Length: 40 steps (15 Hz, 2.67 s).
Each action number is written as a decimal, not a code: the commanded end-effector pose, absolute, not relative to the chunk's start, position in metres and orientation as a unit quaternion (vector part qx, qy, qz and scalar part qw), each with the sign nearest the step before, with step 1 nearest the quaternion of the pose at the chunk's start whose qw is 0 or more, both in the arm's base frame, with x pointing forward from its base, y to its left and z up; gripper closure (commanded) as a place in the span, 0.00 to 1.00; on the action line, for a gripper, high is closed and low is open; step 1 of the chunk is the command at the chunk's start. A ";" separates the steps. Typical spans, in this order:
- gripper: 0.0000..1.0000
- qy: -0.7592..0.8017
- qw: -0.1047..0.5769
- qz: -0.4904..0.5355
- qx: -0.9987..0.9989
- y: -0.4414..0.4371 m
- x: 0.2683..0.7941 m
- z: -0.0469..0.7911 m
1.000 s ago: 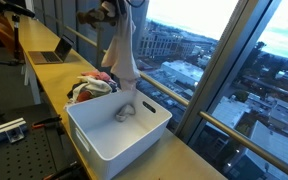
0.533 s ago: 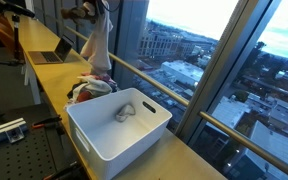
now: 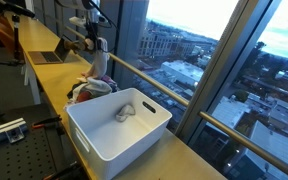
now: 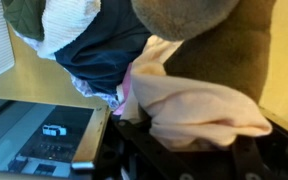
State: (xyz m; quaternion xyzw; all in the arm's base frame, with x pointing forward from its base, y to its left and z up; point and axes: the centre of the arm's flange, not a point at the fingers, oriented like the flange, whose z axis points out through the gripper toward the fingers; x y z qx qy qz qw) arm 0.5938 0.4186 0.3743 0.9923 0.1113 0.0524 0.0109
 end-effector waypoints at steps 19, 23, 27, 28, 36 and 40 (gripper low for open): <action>0.01 0.185 0.027 -0.007 0.982 0.267 0.565 0.398; 0.00 0.207 0.034 -0.008 0.978 0.229 0.555 0.413; 0.00 0.211 0.034 -0.012 0.977 0.233 0.551 0.409; 0.00 0.211 0.034 -0.012 0.977 0.233 0.551 0.409; 0.00 0.250 0.084 0.042 0.964 0.254 0.547 0.361; 0.00 0.270 0.101 0.061 0.956 0.299 0.560 0.319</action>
